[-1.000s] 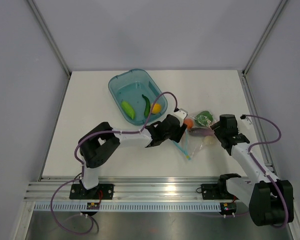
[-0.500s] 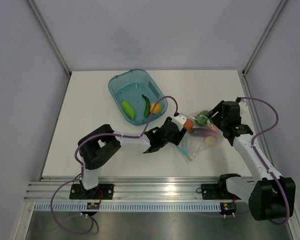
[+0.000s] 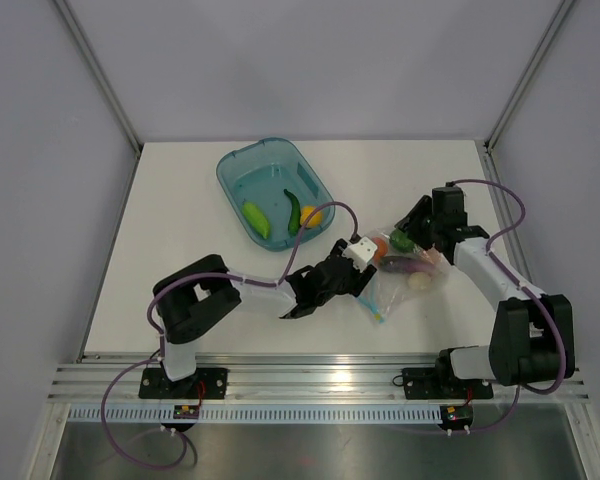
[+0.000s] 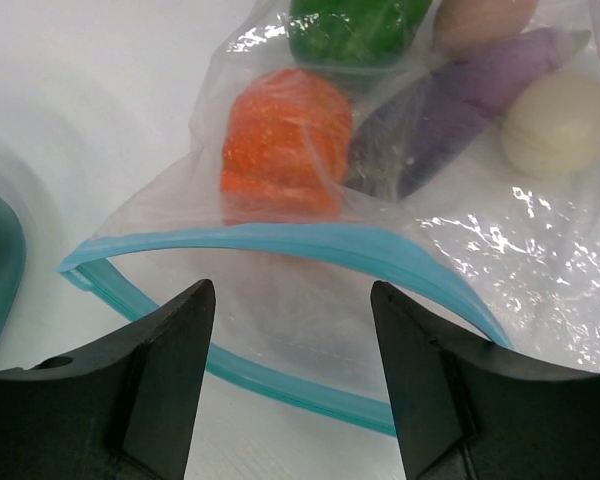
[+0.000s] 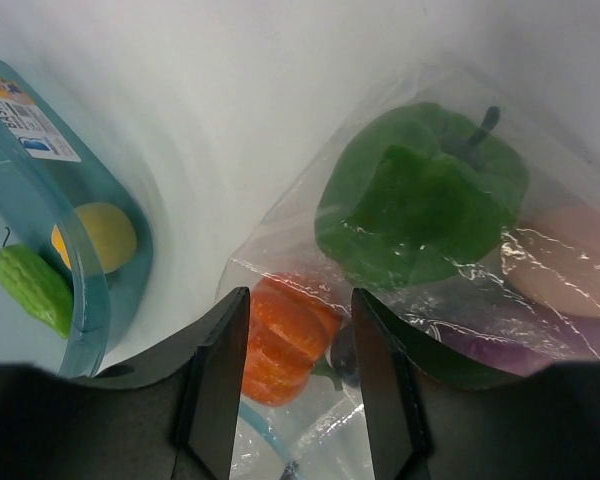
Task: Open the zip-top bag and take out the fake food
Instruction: Pick up the fake fruit from the zipper food storage bag.
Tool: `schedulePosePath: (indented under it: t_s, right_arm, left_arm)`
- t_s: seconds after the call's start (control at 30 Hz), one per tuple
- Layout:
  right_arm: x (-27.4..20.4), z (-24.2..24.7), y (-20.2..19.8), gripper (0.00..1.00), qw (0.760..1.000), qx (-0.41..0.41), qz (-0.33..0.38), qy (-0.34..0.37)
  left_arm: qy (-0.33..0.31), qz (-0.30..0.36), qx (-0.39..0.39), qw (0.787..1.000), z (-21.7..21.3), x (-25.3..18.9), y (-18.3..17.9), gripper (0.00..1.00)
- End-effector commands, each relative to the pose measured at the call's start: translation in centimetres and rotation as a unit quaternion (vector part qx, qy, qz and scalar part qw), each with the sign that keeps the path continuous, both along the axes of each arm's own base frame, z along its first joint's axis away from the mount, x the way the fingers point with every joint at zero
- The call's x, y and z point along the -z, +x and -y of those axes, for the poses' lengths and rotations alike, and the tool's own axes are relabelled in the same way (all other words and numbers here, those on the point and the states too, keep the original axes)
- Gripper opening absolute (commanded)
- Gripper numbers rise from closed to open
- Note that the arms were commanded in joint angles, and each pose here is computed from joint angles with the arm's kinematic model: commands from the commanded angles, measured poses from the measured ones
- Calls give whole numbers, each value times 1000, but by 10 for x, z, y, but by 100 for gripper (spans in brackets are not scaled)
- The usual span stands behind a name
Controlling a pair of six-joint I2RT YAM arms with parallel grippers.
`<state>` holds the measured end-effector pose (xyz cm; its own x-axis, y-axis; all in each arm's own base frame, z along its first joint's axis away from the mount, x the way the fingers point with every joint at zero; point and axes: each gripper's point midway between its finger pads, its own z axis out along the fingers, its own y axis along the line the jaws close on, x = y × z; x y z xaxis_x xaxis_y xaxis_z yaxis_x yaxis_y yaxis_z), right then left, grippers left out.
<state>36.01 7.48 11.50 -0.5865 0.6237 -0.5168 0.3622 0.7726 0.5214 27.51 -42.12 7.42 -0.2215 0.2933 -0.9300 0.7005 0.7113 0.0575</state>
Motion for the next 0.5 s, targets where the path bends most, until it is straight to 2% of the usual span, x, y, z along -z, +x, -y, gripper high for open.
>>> schedulePosePath:
  t_s: [0.0, 0.47]
  right_arm:
    - [-23, -19, 18, 52, 998, -34, 42, 12]
    - [8, -46, 31, 51, 997, -73, 1, -37]
  left_arm:
    - [-54, 57, 4, 997, 14, -41, 6, 68]
    - [-3, 65, -9, 998, 24, -18, 22, 71]
